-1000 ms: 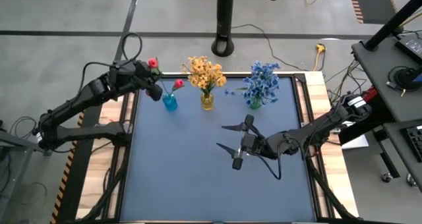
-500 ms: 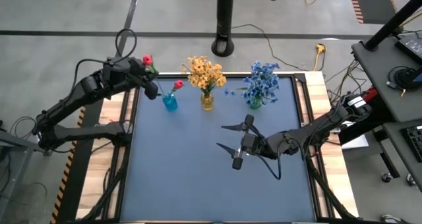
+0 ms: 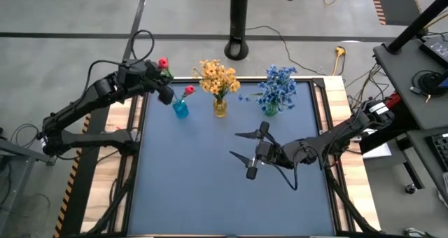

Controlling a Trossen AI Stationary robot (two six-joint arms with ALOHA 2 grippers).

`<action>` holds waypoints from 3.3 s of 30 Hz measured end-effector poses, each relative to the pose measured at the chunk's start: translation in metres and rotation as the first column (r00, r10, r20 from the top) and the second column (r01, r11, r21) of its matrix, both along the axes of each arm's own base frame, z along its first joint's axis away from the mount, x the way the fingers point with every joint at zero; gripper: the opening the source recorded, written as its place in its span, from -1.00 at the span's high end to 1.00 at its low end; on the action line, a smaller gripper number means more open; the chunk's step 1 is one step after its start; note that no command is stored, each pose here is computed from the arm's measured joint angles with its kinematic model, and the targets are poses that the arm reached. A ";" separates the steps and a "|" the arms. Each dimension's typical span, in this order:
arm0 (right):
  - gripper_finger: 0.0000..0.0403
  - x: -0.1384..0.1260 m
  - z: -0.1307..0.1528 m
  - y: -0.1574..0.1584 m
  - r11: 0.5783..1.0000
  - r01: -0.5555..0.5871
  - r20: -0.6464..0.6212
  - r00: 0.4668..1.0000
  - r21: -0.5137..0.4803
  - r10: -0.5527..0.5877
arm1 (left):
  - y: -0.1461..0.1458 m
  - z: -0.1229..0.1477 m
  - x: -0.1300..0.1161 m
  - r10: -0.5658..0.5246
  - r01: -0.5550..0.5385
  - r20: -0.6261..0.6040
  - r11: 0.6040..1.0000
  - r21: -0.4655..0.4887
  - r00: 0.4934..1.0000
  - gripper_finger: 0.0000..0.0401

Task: Sort flowers into vase by color
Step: Put the red tulip into the blue vase, then return to Home Position

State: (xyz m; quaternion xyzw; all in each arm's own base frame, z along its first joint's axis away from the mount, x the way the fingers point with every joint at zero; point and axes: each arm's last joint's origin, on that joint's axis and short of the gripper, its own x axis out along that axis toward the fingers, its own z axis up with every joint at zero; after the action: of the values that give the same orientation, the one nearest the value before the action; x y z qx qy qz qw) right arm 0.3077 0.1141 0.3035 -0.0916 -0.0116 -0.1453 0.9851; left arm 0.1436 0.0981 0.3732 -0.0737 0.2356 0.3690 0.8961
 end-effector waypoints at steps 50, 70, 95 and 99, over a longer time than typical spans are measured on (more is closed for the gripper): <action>-0.49 0.000 0.000 0.000 1.000 -0.001 -0.002 1.000 -0.007 0.001 | 0.003 -0.020 0.005 0.014 -0.016 -0.039 0.998 -0.053 0.999 0.14; -0.55 -0.008 0.014 -0.003 0.999 0.001 0.026 1.000 -0.033 -0.001 | -0.042 0.082 -0.026 -0.205 0.183 0.129 0.969 0.167 0.970 0.01; -0.57 -0.091 0.014 0.017 0.978 -0.196 -0.183 0.962 0.066 0.205 | -0.205 0.038 -0.031 -0.683 0.679 0.134 0.730 0.079 0.718 0.02; -0.57 -0.103 -0.010 0.016 0.955 -0.261 -0.216 0.934 0.139 0.286 | -0.249 0.003 -0.048 -0.782 0.784 0.122 0.619 0.035 0.612 0.02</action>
State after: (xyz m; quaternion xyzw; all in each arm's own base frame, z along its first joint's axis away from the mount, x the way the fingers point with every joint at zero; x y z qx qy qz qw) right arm 0.2046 0.1301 0.2933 -0.0521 0.0994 0.0046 0.9937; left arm 0.0954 -0.1507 0.3761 0.0035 0.1916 -0.0669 0.9792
